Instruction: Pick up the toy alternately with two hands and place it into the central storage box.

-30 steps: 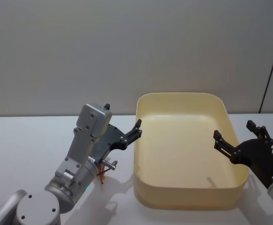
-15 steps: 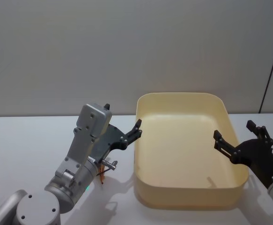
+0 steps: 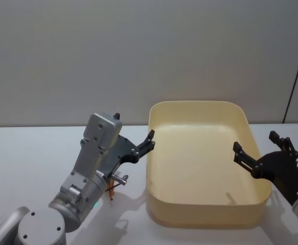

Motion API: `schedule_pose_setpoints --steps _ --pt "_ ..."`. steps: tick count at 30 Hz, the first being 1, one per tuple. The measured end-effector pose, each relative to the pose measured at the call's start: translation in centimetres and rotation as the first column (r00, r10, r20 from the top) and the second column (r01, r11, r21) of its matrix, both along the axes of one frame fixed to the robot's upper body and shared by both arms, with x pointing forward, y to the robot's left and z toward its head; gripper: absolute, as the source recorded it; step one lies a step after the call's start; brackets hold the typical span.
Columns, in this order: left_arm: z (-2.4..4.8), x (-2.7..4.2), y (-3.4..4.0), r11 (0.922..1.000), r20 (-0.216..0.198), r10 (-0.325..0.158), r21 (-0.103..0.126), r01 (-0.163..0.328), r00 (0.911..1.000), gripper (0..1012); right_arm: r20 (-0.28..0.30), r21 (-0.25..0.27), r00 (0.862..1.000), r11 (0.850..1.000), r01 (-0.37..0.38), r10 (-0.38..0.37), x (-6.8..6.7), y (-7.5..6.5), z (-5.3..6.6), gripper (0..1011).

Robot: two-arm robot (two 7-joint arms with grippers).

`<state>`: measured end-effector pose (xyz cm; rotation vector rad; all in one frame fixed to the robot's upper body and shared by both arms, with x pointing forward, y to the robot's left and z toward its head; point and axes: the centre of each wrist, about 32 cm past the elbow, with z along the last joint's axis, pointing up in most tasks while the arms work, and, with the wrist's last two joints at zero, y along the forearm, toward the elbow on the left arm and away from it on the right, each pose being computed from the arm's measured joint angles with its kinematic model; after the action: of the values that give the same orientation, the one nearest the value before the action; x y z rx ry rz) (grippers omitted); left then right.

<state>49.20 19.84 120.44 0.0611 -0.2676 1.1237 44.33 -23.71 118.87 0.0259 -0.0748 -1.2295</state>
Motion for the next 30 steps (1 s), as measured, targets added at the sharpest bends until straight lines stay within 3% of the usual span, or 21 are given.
schedule_pose_setpoints --steps 30 --pt "0.00 0.00 0.00 1.0000 0.000 0.000 0.000 0.000 1.0000 1002 0.000 0.000 1.000 1.000 0.000 0.000 0.00 0.00 0.00 1001"
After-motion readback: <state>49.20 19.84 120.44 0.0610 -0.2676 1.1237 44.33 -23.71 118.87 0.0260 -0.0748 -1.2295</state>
